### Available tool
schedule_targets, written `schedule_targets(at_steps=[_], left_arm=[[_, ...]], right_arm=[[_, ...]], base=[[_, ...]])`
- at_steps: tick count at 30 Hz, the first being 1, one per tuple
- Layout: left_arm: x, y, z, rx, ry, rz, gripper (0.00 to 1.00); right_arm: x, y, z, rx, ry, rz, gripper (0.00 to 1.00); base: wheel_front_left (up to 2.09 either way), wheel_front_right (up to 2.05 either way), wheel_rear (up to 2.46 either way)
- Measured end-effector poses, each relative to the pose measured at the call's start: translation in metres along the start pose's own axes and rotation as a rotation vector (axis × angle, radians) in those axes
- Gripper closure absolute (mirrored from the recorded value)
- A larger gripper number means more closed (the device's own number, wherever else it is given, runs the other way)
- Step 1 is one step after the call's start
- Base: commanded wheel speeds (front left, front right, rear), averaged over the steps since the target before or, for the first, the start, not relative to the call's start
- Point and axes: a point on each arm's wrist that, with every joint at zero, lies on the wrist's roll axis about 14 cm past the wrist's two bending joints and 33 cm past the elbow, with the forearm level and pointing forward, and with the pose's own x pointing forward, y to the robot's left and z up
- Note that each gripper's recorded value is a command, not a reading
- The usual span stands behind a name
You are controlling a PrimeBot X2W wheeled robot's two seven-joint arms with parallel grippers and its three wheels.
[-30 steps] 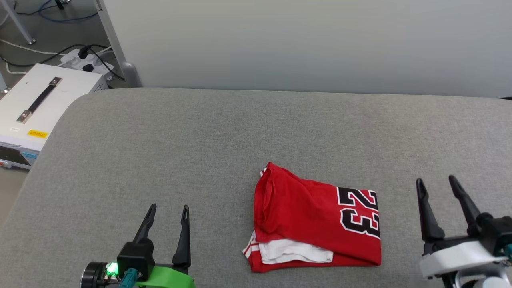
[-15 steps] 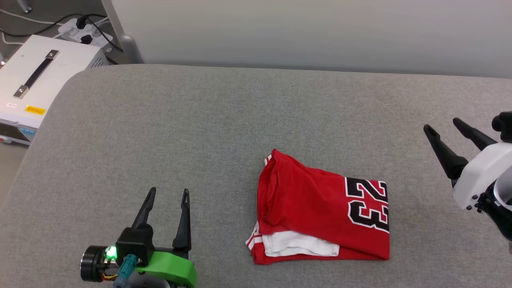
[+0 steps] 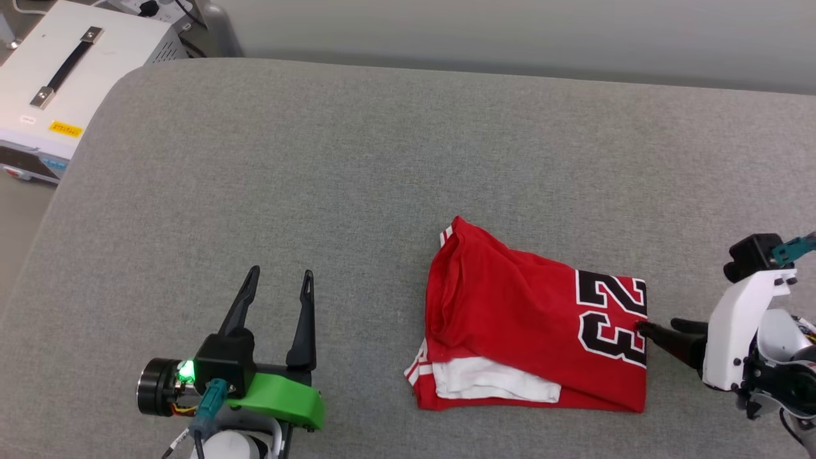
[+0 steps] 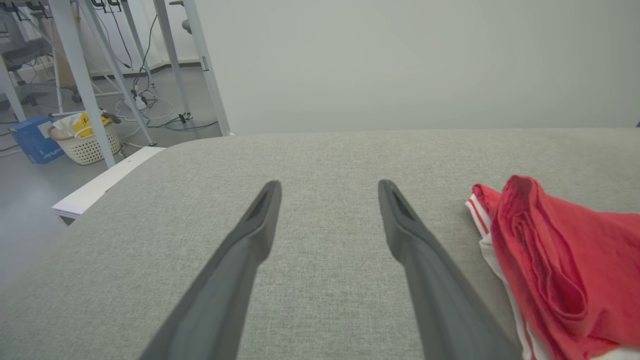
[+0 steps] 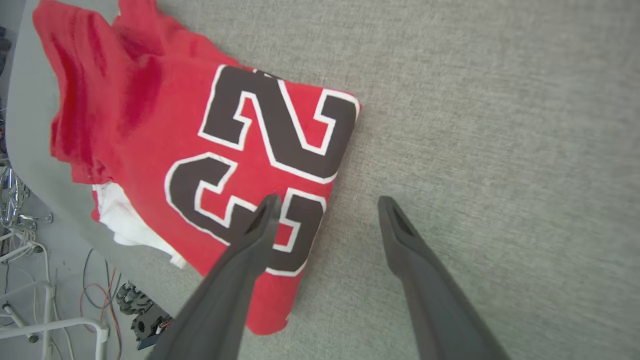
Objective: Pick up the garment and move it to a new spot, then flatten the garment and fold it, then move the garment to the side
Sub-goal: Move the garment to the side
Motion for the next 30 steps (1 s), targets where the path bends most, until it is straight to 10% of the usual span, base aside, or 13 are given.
schedule_targets(at_steps=[13,14,15,30], left_arm=[[0.007,0.011,-0.015,0.006,0.045,0.038,0.0],[0.007,0.012,-0.015,0.007,0.046,0.042,0.0],[0.007,0.013,-0.015,0.007,0.047,0.046,0.0],[0.006,0.0,-0.009,-0.005,0.026,0.018,0.0]], right_arm=[[0.057,0.025,-0.037,0.018,0.14,0.102,0.0],[0.059,0.025,-0.036,0.01,0.138,0.104,0.38],[0.06,0.026,-0.036,0.003,0.131,0.105,1.0],[0.028,0.028,0.019,-0.222,-0.123,0.068,1.0]], base=[[0.0,0.0,0.0],[0.0,0.0,0.0],[0.0,0.0,0.0],[0.0,0.0,0.0]])
